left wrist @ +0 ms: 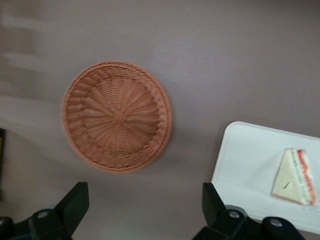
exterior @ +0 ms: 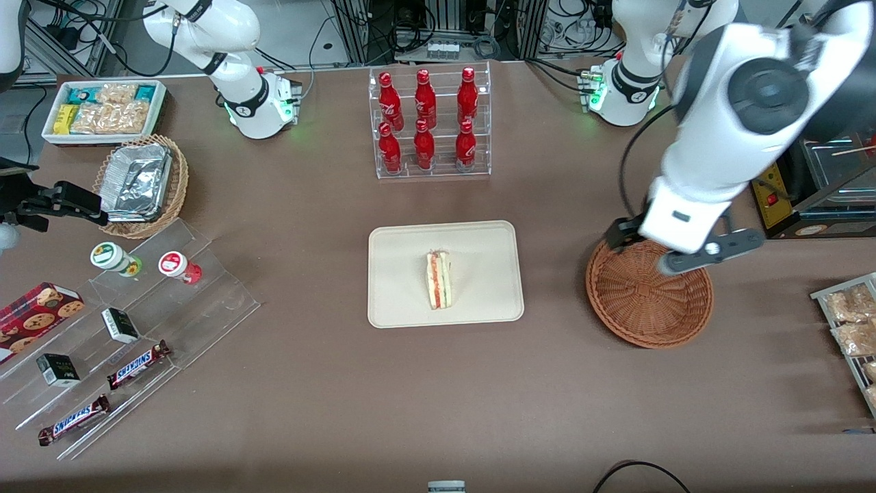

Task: Place sandwich from basket to tray

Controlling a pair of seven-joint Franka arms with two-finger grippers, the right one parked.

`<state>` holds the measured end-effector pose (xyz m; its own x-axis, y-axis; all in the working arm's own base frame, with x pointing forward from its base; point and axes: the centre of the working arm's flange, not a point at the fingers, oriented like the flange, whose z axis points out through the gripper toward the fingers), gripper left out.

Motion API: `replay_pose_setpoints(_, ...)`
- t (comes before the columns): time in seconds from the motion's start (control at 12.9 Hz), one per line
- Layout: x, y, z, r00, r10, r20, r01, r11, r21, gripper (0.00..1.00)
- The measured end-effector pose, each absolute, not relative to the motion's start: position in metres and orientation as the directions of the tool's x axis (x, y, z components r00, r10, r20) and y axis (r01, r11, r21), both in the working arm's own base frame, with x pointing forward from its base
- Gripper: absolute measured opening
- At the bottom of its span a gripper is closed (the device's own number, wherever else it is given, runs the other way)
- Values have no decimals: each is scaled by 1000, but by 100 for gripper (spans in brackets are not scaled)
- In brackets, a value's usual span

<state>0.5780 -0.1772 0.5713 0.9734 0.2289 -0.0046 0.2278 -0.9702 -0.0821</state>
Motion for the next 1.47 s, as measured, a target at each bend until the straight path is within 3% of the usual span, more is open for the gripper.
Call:
replay_pose_setpoints(0.7,548,-85,569,995,54,-85,48,-997,-63,100)
replay_pose_setpoints(1.47,532,-46,575,997,30,-78,27,-999,-38,100)
